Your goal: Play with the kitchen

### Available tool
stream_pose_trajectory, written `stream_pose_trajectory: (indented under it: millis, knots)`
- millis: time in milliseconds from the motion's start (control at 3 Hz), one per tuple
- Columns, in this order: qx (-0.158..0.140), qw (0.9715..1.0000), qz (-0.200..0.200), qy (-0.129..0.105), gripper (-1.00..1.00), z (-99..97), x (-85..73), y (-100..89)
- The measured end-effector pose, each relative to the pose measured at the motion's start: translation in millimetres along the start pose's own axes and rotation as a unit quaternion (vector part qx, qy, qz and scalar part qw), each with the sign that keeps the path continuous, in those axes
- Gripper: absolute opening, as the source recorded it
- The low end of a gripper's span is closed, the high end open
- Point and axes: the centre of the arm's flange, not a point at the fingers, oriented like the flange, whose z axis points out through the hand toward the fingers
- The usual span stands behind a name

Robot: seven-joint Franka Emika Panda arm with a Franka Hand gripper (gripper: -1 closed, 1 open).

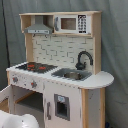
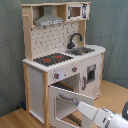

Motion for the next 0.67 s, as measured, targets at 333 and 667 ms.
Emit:
stream_pose_trajectory:
  millis: [333, 667]
  knots:
    - [-0.007, 0.9991, 0.041, 0.005, 1.0, -6.4, 4.4, -22.5]
    - [-0.011, 0.9966, 0.081, 0.012, 1.0, -11.8, 9.2, -49.3]
